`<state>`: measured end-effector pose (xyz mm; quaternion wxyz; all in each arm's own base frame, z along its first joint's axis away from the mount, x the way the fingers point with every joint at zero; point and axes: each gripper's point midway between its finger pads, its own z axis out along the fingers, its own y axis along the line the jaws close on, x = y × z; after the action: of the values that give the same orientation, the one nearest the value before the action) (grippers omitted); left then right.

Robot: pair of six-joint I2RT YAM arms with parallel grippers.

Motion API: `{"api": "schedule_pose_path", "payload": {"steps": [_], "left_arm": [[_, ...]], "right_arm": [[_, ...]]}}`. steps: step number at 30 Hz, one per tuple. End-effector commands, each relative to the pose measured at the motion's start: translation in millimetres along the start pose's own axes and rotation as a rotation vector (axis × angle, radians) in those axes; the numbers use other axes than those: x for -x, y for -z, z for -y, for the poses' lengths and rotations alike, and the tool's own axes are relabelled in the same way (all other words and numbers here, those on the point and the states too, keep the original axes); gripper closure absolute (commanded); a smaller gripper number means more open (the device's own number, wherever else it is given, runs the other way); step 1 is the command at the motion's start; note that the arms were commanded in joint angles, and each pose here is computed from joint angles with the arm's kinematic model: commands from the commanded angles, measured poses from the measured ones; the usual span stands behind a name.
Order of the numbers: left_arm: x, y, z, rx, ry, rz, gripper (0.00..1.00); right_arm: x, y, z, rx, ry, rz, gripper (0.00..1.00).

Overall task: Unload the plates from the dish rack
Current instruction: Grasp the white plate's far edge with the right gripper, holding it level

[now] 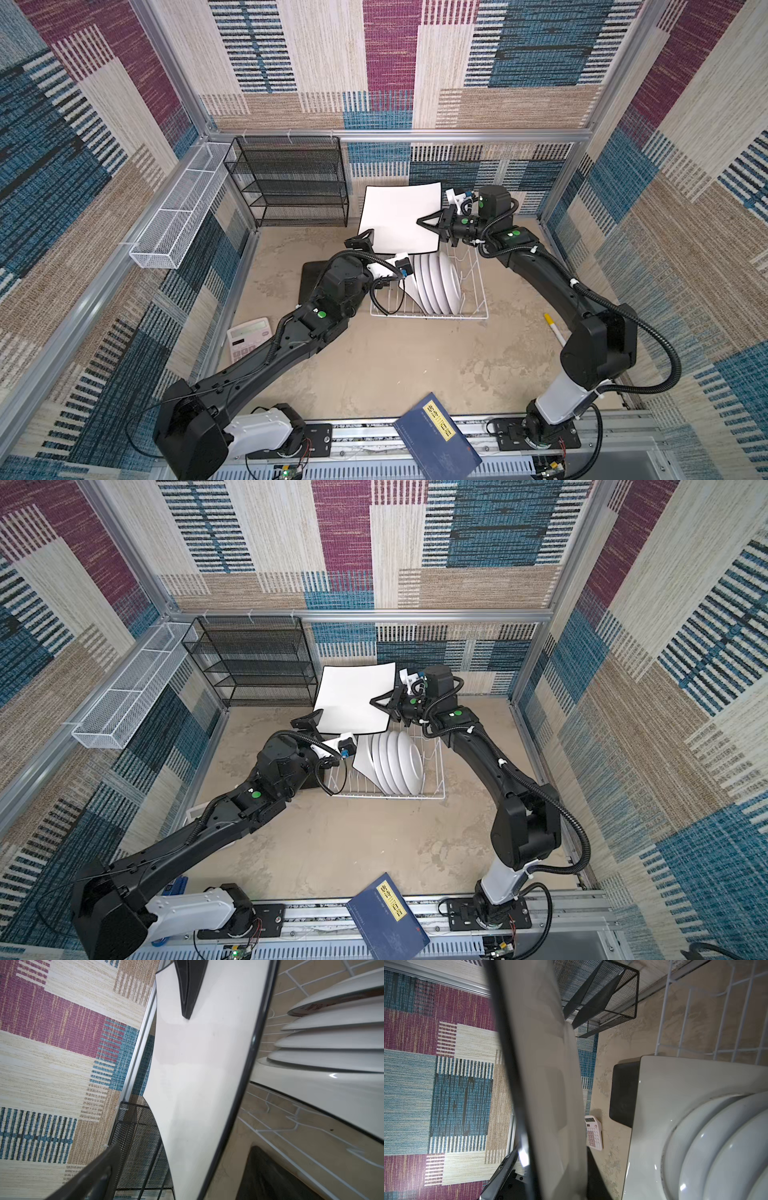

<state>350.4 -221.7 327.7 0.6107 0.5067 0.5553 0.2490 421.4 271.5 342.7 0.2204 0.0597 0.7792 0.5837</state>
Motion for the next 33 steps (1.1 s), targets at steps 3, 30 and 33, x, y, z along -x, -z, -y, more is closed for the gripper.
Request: {"api": "schedule_pose_path", "payload": {"steps": [3, 30, 33], "left_arm": [[5, 21, -10, -0.022, 0.209, 0.034, 0.01], [-28, -10, -87, -0.512, 1.604, -0.081, 0.05], [-23, -21, -74, -0.628, 1.654, -0.108, 0.08]], "right_arm": [[23, 13, -45, 0.132, 0.141, 0.080, 1.00], [26, 24, -39, 0.130, 0.302, 0.122, 1.00], [25, 23, -39, 0.133, 0.311, 0.112, 1.00]]}}
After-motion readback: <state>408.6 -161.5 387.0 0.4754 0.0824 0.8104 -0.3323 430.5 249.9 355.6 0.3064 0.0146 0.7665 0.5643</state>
